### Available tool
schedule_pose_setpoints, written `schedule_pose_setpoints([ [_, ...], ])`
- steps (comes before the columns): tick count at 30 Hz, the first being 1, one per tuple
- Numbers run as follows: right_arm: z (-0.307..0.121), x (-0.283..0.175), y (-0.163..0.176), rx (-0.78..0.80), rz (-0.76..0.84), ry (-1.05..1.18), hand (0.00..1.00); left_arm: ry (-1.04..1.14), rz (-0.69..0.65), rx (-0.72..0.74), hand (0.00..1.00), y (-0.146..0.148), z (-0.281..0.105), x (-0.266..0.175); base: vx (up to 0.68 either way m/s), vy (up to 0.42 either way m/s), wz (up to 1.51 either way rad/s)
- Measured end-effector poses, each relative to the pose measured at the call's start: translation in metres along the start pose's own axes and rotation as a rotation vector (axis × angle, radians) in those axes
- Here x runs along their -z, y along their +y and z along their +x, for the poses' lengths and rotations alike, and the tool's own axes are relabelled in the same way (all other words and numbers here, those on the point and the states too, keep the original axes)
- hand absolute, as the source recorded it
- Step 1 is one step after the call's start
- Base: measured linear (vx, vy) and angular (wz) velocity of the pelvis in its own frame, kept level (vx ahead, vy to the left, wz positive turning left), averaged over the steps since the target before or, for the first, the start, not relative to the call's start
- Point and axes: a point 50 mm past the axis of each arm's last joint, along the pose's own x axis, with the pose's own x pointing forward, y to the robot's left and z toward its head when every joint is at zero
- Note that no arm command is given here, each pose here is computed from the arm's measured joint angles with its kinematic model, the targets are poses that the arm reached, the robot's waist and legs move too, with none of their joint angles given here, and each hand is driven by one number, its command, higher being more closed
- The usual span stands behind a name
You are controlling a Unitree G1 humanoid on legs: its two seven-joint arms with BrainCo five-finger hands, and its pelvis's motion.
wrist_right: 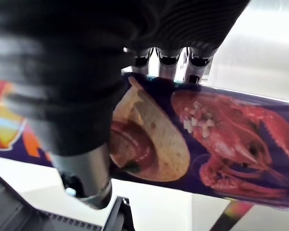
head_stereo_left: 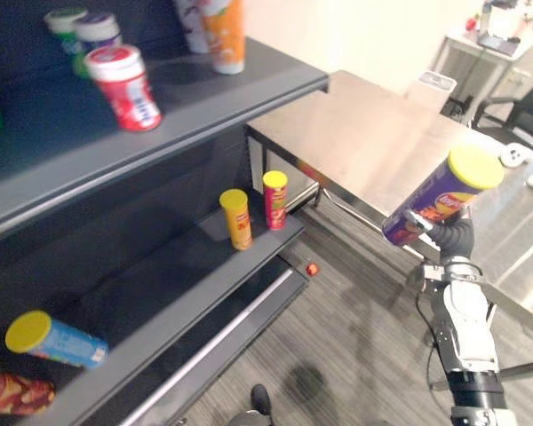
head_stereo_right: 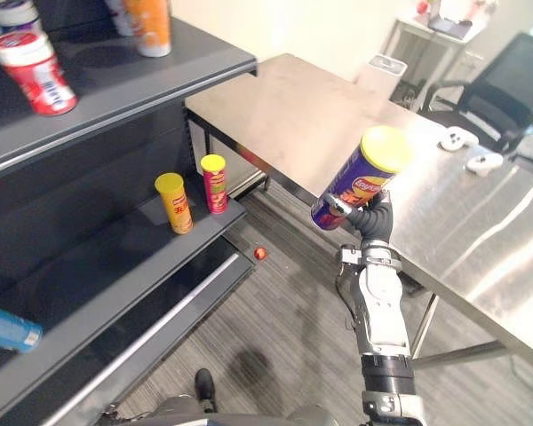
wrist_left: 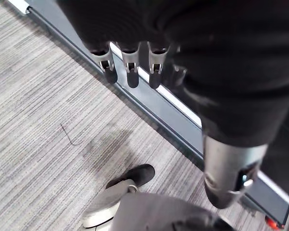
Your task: Put the gum and the chips on the shelf.
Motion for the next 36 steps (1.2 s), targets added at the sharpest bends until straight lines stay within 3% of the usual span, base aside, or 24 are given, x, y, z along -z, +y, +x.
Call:
schedule_pose_setpoints([
  [5,-0.01,-0.004,-0.012,0.025,-0.029,-0.01,1.0,-0.04,-0.021,-0.001,0.0,-0.004,0.004,-0.018,0.08,-0.106,1.27],
  [13,-0.006,-0.006,-0.004,-0.008,-0.008,-0.021,1.0,0.071,-0.075,0.007,0.0,-0.012,-0.008,0.02,0.05,-0.249,0.16],
  [17,-0.007,-0.004,-0.001,-0.028,0.022,-0.011,1.0,0.058,-0.105,0.001,0.0,-0.014,-0.008,0.015,0.1,-0.136,0.26],
  [22,-0.008,0.0,-0.005,-0.014,0.019,0.009,1.0,0.037,-0.186,-0.005,0.0,-0.017,-0.004,0.001,0.05,-0.009,0.91],
  [36,0.001,-0.008,-0.02,0.08,0.009,-0.028,1.0,0.065,-0.17,0.034,0.0,-0.029,-0.01,0.012,0.06,0.073,0.72],
])
